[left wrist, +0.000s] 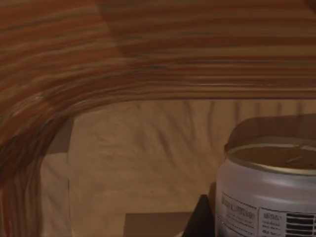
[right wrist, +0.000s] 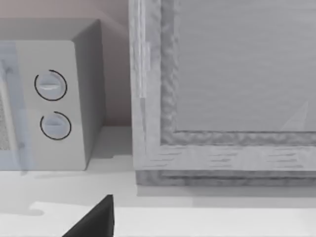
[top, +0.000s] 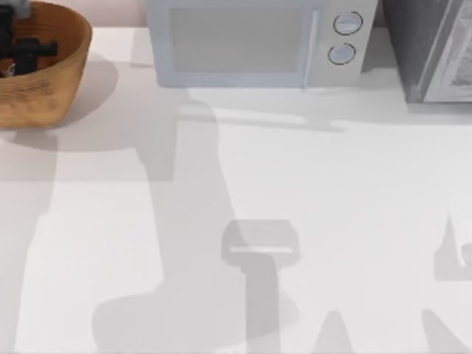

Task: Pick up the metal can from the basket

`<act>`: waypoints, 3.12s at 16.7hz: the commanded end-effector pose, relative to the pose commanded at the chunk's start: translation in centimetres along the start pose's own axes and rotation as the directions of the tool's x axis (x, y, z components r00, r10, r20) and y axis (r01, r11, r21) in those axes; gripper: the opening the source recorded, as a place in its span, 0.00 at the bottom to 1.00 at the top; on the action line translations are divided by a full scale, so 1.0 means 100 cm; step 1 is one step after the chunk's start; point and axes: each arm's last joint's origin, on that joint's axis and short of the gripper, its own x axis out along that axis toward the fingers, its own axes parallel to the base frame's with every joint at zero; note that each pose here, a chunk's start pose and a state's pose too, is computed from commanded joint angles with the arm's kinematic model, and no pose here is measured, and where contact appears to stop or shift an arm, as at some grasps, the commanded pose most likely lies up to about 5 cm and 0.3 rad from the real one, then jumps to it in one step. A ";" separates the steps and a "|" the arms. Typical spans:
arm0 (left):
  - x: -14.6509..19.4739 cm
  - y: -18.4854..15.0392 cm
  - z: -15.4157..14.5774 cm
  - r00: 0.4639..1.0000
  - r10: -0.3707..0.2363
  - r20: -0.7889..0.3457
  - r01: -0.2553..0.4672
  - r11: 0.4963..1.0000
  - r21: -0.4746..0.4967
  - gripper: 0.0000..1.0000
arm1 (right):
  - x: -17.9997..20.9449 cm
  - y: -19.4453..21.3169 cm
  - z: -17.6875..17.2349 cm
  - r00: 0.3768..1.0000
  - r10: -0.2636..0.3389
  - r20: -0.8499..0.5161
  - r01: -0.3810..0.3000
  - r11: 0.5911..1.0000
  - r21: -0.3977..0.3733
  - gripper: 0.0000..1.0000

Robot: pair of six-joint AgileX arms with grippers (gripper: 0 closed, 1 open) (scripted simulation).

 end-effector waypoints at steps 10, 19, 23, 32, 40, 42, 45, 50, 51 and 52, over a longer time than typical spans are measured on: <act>-0.103 -0.025 -0.021 0.980 0.116 0.164 -0.121 0.993 0.018 0.00 | 0.000 0.000 0.000 1.000 0.000 0.000 0.000 1.000 0.000 1.00; -0.254 -0.069 -0.234 0.730 0.192 0.656 -0.208 0.977 -0.054 0.00 | 0.000 0.000 0.000 1.000 0.000 0.000 0.000 1.000 0.000 1.00; -0.225 -0.073 -0.342 0.515 0.153 0.844 -0.158 0.984 -0.082 0.00 | 0.000 0.000 0.000 1.000 0.000 0.000 0.000 1.000 0.000 1.00; -0.116 -0.072 -0.412 0.214 0.029 0.976 -0.058 0.998 -0.017 0.00 | 0.000 0.000 0.000 1.000 0.000 0.000 0.000 1.000 0.000 1.00; -0.111 -0.072 -0.413 0.209 0.020 0.978 -0.056 0.998 -0.009 0.00 | 0.000 0.000 0.000 1.000 0.000 0.000 0.000 1.000 0.000 1.00; -0.114 -0.073 -0.411 0.213 0.005 0.977 -0.055 0.998 0.007 0.00 | 0.000 0.000 0.000 1.000 0.000 0.000 0.000 1.000 0.000 1.00; -0.124 -0.075 -0.403 0.228 -0.052 0.972 -0.051 0.997 0.065 0.00 | 0.000 0.000 0.000 1.000 0.000 0.000 0.000 1.000 0.000 1.00; -0.152 -0.084 -0.372 0.231 -0.233 0.945 -0.037 0.968 0.248 0.00 | 0.000 0.000 0.000 1.000 0.000 0.000 0.000 1.000 0.000 1.00; -0.158 -0.086 -0.362 0.224 -0.278 0.934 -0.036 0.956 0.293 0.00 | 0.000 0.000 0.000 1.000 0.000 0.000 0.000 1.000 0.000 1.00; -0.165 -0.089 -0.352 0.212 -0.325 0.922 -0.038 0.940 0.340 0.00 | 0.000 0.000 0.000 1.000 0.000 0.000 0.000 1.000 0.000 1.00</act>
